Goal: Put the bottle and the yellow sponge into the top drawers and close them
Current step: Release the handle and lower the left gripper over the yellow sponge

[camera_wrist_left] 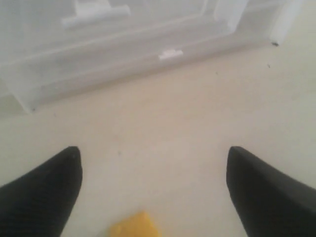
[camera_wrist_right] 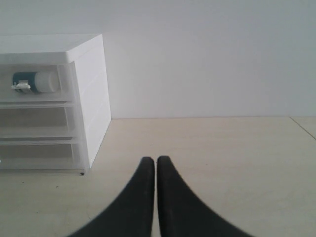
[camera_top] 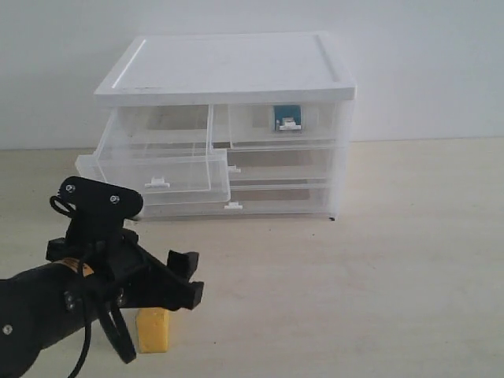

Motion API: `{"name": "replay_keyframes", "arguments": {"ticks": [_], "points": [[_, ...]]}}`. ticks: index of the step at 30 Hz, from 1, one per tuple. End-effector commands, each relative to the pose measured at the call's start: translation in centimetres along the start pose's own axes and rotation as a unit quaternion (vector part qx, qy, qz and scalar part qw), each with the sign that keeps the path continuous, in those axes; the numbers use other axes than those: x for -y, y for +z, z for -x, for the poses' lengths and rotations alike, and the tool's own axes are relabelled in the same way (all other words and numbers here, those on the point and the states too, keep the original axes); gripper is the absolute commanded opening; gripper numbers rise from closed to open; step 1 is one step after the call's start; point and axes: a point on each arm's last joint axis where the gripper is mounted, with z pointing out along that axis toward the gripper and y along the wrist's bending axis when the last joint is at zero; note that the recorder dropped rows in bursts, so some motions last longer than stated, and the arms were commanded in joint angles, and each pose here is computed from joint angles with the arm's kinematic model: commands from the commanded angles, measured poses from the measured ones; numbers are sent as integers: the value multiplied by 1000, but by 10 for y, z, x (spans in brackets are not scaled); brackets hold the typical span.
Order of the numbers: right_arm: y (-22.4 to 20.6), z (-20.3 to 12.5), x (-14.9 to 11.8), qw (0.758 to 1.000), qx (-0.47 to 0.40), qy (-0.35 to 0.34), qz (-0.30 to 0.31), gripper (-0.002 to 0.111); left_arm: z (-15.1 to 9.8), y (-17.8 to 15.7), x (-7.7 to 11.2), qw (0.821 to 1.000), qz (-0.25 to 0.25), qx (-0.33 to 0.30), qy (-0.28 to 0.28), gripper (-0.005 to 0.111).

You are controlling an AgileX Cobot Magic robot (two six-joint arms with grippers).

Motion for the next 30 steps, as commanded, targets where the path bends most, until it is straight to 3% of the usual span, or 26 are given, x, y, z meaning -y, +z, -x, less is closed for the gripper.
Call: {"name": "replay_keyframes", "arguments": {"ticks": [1, 4, 10, 14, 20, 23, 27, 30], "points": [[0, 0, 1, 1000, 3, -2, -5, 0, -5, -17, 11, 994, -72, -74, 30, 75], [0, 0, 1, 1000, 3, -2, -5, 0, -5, -25, 14, 990, -99, -94, 27, 75], [0, 0, 1, 1000, 3, -2, -5, 0, -8, -24, 14, 989, -97, -106, 22, 75], [0, 0, 1, 1000, 3, -2, -5, 0, -10, -23, 16, 985, -111, -115, 70, 73], [0, 0, 1, 1000, 3, -2, -5, 0, -3, -31, 40, 946, -232, -192, 117, 67], [0, 0, 1, 1000, 3, -2, -5, 0, 2, -33, 46, 931, -257, -230, 122, 67], [0, 0, 1, 1000, 3, -2, -5, 0, -3, -29, 39, 923, -206, -303, 118, 67], [0, 0, 1, 1000, 3, -2, -5, 0, -1, -23, 28, 943, -120, -301, 70, 67]]}}
